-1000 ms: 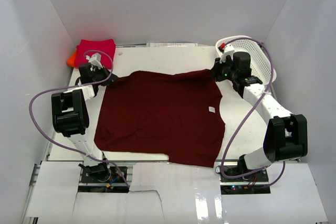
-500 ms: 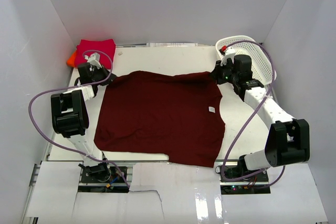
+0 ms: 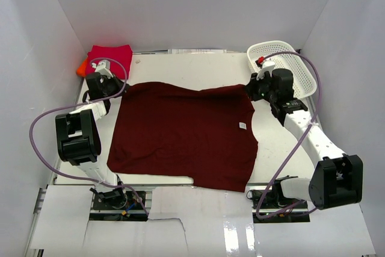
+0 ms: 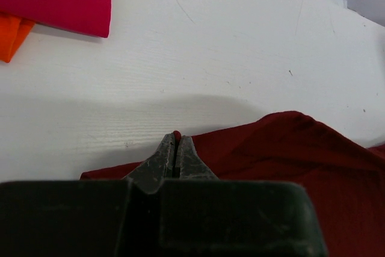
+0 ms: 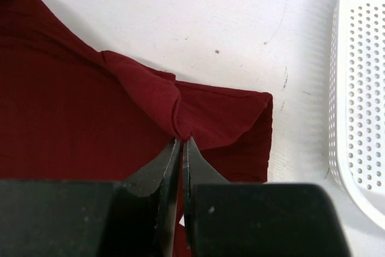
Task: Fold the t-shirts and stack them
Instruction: Fold the flattened tshirt in 1/3 of the way
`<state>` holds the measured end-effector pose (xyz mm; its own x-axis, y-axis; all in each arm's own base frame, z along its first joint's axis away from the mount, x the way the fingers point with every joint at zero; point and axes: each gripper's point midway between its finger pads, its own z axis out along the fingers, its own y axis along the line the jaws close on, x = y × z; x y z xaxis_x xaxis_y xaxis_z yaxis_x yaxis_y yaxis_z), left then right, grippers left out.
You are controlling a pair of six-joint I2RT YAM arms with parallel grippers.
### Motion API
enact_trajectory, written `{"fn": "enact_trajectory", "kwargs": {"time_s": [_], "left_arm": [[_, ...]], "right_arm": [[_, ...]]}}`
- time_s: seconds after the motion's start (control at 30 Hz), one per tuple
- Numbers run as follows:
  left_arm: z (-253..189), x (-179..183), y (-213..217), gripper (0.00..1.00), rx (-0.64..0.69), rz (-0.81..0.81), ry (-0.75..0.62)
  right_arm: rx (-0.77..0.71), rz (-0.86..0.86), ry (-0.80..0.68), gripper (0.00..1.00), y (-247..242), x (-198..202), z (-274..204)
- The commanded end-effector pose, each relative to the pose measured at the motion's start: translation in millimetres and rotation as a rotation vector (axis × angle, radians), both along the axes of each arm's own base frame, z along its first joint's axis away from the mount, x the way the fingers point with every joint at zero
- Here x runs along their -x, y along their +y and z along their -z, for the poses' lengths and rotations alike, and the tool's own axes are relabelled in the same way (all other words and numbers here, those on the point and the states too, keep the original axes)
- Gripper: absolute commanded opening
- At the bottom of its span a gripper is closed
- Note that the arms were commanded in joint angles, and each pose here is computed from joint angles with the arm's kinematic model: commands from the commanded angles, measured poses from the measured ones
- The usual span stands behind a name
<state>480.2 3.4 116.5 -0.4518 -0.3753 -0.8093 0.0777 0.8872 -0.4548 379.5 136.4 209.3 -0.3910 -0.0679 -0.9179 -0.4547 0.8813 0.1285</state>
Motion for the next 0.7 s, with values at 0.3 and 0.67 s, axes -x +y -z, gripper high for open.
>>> {"fn": "enact_trajectory", "kwargs": {"time_s": [0.3, 0.67], "left_arm": [[-17.2, 8.9, 21.5, 0.00, -0.017, -0.125, -0.029], [11.3, 15.5, 32.6, 0.00, 0.005, -0.179, 0.086]], "right_arm": [[0.027, 0.025, 0.039, 0.08, -2.6, 25.1, 12.9], [0.038, 0.052, 0.107, 0.08, -5.3, 39.4, 35.6]]}}
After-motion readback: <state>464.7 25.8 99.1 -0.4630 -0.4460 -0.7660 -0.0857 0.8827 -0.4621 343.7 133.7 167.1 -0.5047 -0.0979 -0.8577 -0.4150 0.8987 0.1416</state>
